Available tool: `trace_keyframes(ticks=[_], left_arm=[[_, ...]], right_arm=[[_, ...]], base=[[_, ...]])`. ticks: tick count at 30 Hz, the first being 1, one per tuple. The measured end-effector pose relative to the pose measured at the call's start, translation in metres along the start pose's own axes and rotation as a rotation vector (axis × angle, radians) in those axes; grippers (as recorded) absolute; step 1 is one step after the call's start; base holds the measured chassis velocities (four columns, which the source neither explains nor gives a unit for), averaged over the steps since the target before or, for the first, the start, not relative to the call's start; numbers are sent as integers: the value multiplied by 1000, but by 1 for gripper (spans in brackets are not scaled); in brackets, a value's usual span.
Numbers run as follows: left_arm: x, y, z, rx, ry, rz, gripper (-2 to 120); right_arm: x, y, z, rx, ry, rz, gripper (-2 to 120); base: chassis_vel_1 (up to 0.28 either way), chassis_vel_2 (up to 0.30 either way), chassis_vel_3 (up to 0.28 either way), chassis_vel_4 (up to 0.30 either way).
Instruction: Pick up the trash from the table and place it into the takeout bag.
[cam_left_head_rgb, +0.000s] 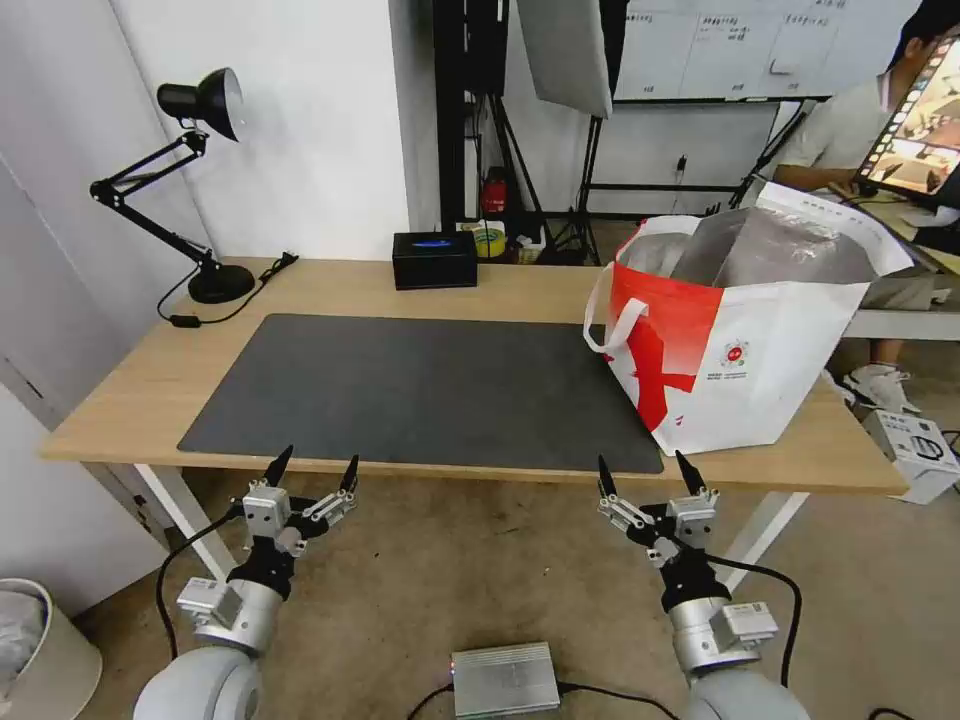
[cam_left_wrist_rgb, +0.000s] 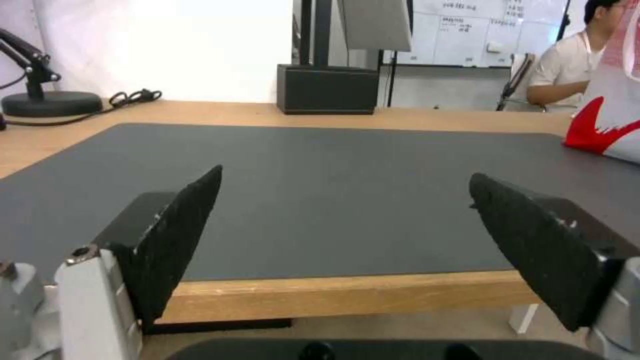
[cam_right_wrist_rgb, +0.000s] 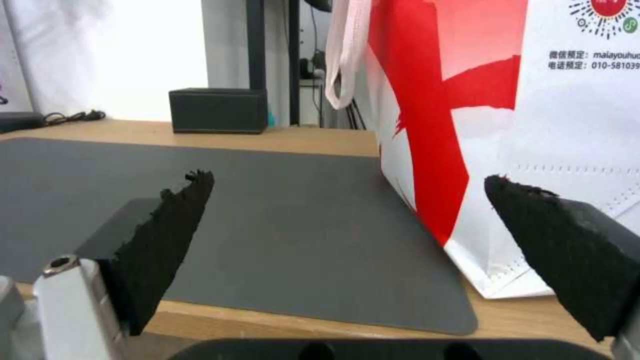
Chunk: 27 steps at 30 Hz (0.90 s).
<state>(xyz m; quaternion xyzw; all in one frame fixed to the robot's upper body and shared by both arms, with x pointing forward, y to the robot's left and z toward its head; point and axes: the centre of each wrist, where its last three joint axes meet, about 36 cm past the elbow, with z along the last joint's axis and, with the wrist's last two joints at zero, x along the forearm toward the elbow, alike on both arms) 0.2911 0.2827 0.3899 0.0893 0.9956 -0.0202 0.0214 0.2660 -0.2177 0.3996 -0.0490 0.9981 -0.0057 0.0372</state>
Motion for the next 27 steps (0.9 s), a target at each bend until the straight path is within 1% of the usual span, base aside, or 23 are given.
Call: trace_keyframes(ticks=[5,27], left_arm=[[0,-1,3,-2,-6,0,100],[-1,0,2,-11,-8,-2,100]], right_arm=[[0,0,0,0,0,0,100],[0,0,0,0,0,0,100]], base=[[0,0,0,0],[0,0,0,0]])
